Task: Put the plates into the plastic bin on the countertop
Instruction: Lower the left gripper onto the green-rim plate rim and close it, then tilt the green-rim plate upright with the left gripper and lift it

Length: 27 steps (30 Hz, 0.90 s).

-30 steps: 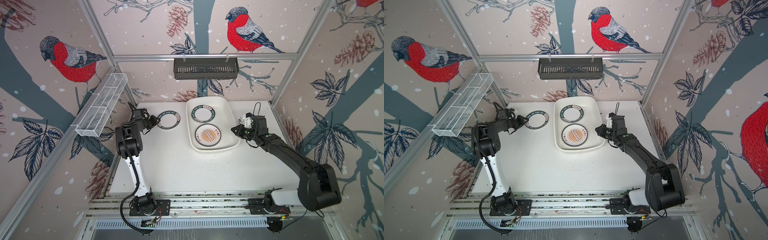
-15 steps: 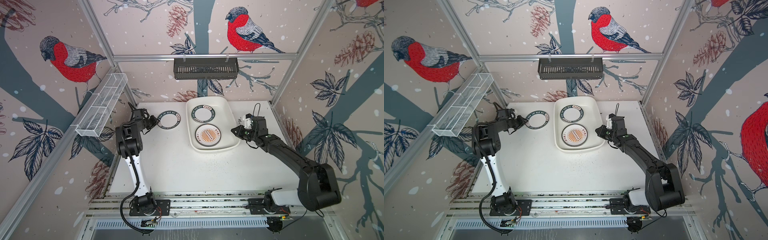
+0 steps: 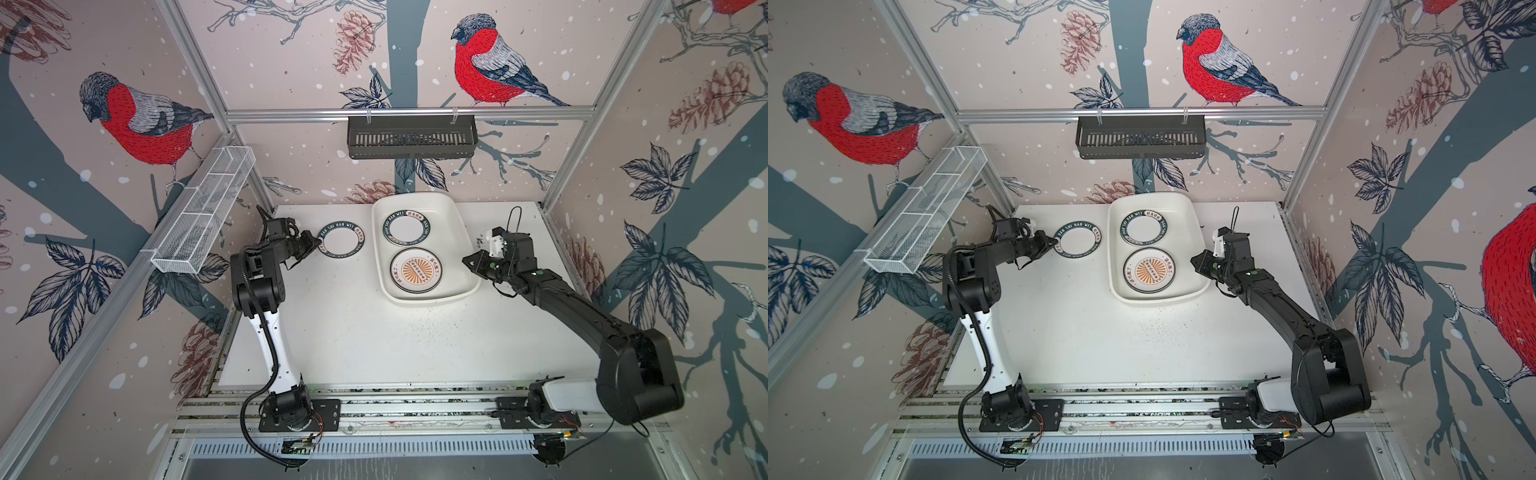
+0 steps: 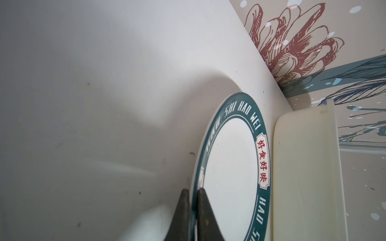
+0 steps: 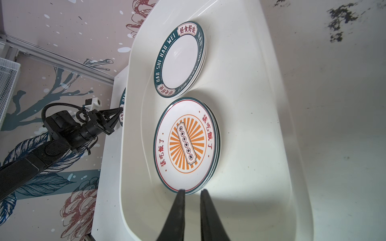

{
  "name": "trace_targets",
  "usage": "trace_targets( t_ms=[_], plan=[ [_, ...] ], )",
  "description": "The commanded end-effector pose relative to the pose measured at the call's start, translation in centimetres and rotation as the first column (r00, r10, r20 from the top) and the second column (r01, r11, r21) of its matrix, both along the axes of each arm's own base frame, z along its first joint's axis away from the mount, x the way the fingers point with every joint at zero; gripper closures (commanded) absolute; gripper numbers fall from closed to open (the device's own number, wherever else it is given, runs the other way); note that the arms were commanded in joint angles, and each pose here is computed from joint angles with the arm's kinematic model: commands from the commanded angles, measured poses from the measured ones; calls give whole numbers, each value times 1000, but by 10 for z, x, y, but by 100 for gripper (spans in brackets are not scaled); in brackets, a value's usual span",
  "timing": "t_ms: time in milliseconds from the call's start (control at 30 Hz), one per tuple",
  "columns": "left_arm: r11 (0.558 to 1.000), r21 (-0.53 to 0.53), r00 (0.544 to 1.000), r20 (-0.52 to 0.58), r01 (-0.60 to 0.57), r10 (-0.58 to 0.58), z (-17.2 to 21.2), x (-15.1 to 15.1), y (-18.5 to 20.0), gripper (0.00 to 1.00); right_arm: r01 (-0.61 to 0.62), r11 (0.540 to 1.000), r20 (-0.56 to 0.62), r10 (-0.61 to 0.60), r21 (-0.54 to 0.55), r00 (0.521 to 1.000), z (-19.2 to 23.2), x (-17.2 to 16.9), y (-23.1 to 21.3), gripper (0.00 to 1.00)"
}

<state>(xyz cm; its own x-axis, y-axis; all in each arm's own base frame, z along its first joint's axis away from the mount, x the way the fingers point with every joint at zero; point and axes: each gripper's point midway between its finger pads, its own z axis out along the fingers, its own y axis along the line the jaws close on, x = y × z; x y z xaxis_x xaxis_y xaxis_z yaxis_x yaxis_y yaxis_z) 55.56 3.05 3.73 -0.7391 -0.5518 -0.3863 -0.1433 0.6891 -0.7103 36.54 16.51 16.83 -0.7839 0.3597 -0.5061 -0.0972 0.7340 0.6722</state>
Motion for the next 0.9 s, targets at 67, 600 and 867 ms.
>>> trace_targets(
  t_ms=[67, 600, 867],
  plan=[
    [1000, 8, 1000, -13, -19, 19, 1, -3, 4, 100, 6, 1000, 30, -7, 24, 1000, 10, 1, 1, 83],
    [992, -106, 992, 94, -70, 80, 60, -9, 15, 100, 4, 999, 43, -6, 35, 999, 15, 0, 2, 83],
    [983, -165, 986, 129, -82, 104, 84, -18, 10, 100, -2, 999, 60, 0, 35, 998, 22, -1, 3, 82]
  ],
)
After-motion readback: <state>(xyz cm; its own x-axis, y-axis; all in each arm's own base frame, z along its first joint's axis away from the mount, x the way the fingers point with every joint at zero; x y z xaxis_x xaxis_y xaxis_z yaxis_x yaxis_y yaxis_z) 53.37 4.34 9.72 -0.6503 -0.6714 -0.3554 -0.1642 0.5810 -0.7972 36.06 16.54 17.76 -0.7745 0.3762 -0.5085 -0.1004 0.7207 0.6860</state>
